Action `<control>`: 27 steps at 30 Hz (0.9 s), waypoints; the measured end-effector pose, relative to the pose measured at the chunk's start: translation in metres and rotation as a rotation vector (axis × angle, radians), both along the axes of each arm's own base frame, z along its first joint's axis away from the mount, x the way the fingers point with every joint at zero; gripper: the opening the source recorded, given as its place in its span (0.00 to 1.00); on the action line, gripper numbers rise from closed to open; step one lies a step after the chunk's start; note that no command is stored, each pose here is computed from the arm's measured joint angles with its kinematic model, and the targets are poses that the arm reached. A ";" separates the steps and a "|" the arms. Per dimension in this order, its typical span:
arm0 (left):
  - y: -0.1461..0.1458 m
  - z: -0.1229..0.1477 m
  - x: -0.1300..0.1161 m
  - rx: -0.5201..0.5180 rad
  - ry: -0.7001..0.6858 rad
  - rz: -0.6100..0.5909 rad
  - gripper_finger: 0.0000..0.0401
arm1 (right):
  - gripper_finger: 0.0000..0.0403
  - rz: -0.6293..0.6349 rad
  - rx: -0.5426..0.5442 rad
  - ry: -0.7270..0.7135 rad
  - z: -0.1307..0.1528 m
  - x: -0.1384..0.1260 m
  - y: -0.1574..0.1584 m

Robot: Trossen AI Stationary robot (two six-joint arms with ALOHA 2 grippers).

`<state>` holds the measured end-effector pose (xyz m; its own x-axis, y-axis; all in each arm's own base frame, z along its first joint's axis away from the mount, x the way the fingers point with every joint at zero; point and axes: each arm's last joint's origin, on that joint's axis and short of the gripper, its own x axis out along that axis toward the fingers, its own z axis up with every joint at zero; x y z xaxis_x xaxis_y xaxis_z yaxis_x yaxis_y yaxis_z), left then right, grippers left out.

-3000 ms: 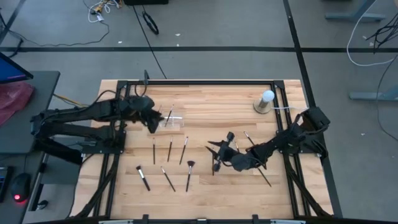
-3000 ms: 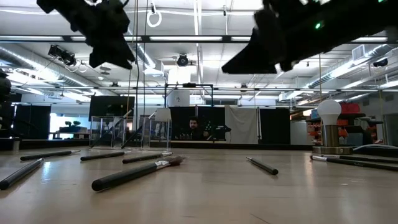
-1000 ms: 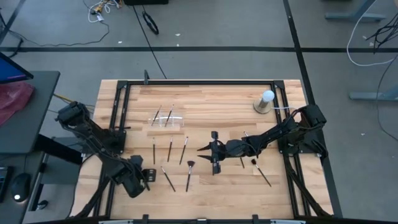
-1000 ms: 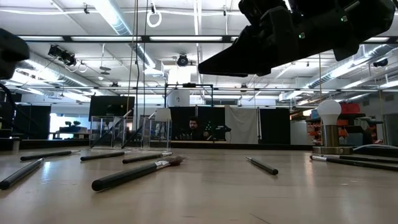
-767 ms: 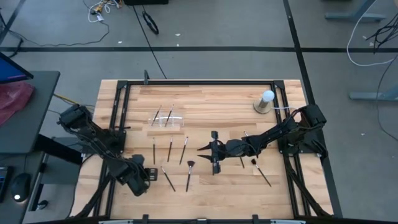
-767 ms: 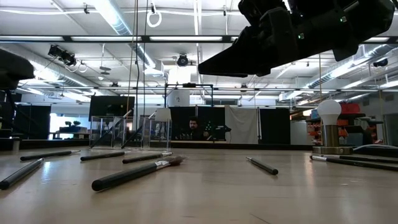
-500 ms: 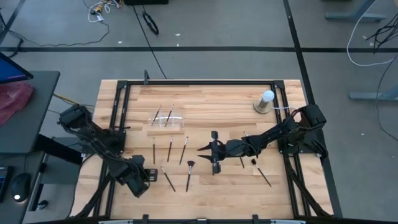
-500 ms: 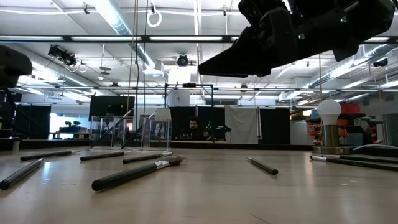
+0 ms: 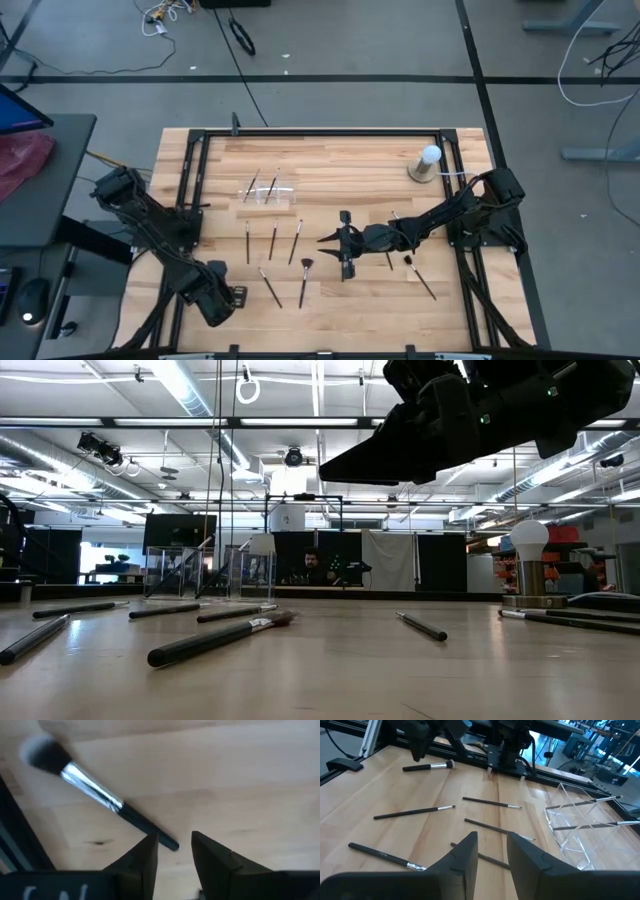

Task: Pick & Place Makeup Brushes
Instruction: Put the black powder brush into the transparent organizer

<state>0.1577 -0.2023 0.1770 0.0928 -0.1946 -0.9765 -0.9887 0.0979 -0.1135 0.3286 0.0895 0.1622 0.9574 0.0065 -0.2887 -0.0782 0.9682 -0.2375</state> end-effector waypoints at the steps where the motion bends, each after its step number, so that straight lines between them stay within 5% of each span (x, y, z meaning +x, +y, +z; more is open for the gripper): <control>1: 0.001 0.000 0.000 0.007 0.006 0.001 0.34 | 0.26 0.000 0.000 0.002 0.000 0.000 0.000; 11: 0.002 -0.001 -0.006 -0.034 0.132 -0.004 0.61 | 0.26 0.002 -0.007 0.005 -0.001 0.000 0.000; 27: 0.004 -0.018 -0.003 0.035 0.234 0.027 0.49 | 0.26 0.001 -0.005 0.010 -0.001 0.000 0.000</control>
